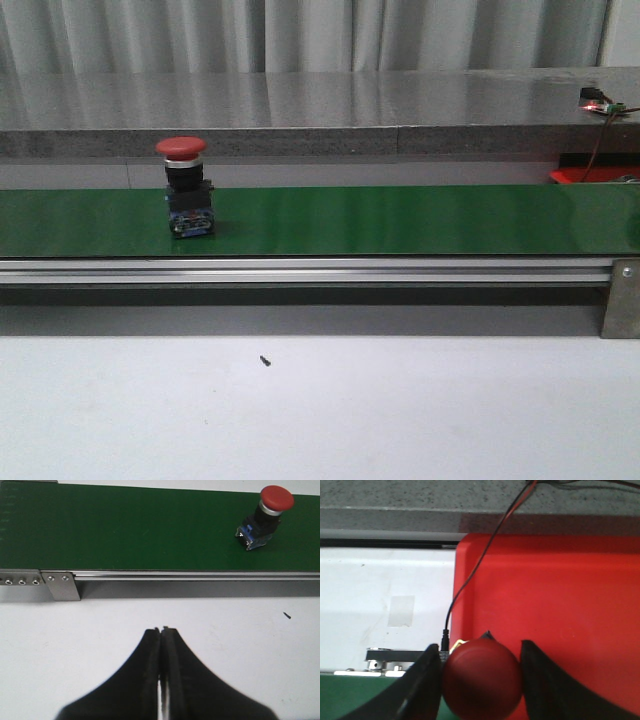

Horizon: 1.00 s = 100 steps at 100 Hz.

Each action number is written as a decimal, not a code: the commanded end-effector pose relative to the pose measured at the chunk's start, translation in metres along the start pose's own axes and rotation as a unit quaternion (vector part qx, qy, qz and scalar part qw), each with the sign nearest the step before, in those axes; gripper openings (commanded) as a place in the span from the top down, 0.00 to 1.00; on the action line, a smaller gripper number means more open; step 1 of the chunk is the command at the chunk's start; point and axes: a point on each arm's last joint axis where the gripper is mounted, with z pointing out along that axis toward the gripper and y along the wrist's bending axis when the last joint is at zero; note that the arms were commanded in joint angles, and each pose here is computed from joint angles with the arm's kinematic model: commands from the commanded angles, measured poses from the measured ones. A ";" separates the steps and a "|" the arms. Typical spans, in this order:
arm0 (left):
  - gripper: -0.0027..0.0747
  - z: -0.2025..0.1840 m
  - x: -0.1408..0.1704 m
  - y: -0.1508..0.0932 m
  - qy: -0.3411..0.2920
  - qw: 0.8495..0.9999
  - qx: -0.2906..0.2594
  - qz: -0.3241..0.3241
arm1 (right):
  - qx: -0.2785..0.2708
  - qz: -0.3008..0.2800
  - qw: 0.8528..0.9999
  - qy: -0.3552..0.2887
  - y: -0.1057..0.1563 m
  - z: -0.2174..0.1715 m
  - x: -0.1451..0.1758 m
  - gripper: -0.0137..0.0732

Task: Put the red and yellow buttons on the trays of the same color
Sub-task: 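Carry the red button into the red tray and open the right gripper, then move the right gripper back over the second red button on the belt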

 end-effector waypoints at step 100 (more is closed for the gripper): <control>0.99 -0.005 -0.014 -0.002 -0.048 0.999 0.006 -0.005 | 0.007 0.047 0.999 -0.011 -0.026 0.078 -0.005 0.42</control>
